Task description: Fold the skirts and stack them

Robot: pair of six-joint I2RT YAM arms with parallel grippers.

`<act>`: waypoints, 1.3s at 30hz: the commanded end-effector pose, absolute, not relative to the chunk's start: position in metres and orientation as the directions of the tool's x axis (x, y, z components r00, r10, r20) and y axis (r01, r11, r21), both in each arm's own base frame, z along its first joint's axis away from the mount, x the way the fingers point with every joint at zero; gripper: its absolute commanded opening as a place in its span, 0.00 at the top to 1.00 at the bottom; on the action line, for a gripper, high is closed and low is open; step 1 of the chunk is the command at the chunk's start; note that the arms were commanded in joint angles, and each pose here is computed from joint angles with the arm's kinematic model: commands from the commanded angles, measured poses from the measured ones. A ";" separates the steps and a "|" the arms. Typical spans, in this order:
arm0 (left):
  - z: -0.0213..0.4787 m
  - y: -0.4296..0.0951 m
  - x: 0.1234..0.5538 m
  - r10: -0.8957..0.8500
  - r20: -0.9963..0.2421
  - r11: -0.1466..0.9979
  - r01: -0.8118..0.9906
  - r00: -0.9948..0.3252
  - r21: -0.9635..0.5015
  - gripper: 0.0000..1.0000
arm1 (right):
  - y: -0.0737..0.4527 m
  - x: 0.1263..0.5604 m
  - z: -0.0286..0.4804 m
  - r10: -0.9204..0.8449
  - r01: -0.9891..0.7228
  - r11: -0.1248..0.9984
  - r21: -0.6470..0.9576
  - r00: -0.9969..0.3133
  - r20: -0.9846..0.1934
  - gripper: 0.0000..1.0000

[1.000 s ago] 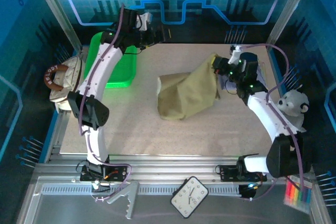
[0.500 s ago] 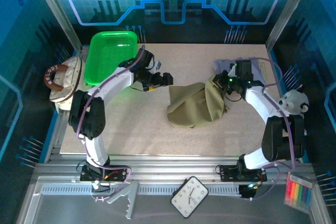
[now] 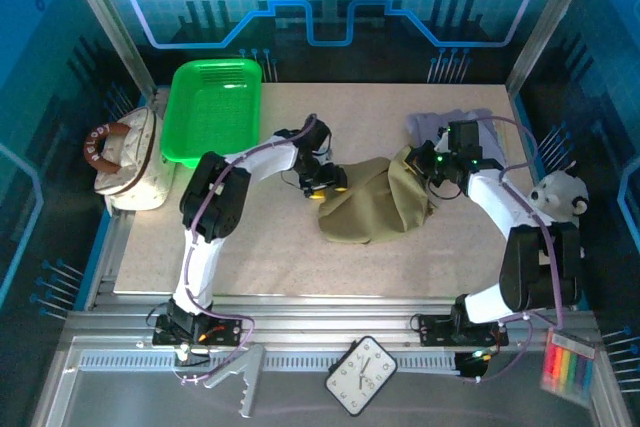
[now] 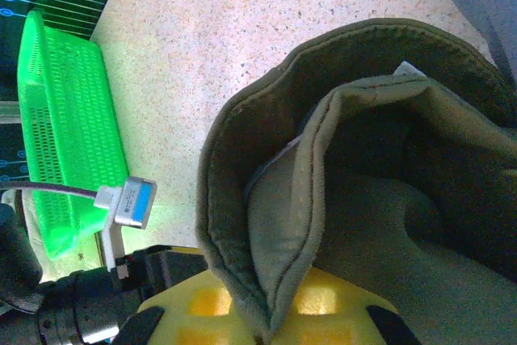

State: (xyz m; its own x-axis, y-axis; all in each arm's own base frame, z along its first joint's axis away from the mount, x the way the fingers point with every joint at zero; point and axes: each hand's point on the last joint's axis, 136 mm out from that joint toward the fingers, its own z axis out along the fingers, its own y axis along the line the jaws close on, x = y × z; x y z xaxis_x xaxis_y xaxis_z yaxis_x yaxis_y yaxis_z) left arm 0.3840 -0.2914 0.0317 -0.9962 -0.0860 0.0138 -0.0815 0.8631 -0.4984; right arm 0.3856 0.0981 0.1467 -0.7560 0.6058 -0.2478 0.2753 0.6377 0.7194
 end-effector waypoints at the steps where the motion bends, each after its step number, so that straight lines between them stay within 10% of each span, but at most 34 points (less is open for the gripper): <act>1: 0.031 -0.305 0.359 -0.095 0.126 0.837 -0.148 -0.987 -0.527 0.55 | 0.095 0.379 0.150 0.608 0.275 0.636 0.721 -0.755 -0.248 1.00; 5: 0.056 -0.303 0.370 -0.143 0.083 0.810 -0.165 -0.986 -0.563 1.00 | 0.095 0.380 0.164 0.616 0.253 0.616 0.746 -0.745 -0.257 1.00; 12: 0.174 -0.241 0.418 -0.402 -0.167 0.647 -0.151 -0.900 -0.747 1.00 | 0.095 0.368 0.206 0.621 0.164 0.607 0.777 -0.708 -0.336 1.00; 19: 0.289 -0.185 0.420 -0.448 -0.474 0.718 0.011 -0.758 -0.696 1.00 | 0.111 0.361 0.270 0.612 -0.045 0.537 0.842 -0.666 -0.426 1.00; 27: 0.271 -0.177 0.417 -0.405 -0.424 0.760 -0.040 -0.810 -0.649 1.00 | 0.102 0.358 0.243 0.630 0.076 0.562 0.824 -0.684 -0.367 1.00; 39: 0.440 -0.140 0.371 -0.403 -0.739 0.790 0.202 -0.539 -0.579 1.00 | 0.115 0.318 0.347 0.493 -0.277 0.611 0.742 -0.600 -0.630 0.99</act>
State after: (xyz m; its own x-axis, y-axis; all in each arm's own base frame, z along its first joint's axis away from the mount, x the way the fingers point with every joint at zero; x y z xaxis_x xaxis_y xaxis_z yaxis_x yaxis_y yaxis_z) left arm 0.3998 -0.1556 0.3689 -0.6745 -0.4110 -0.6133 0.0895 0.7791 -0.6205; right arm 0.3344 0.1140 0.3075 -0.6534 0.5457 -0.5248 -0.1541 0.5828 0.7979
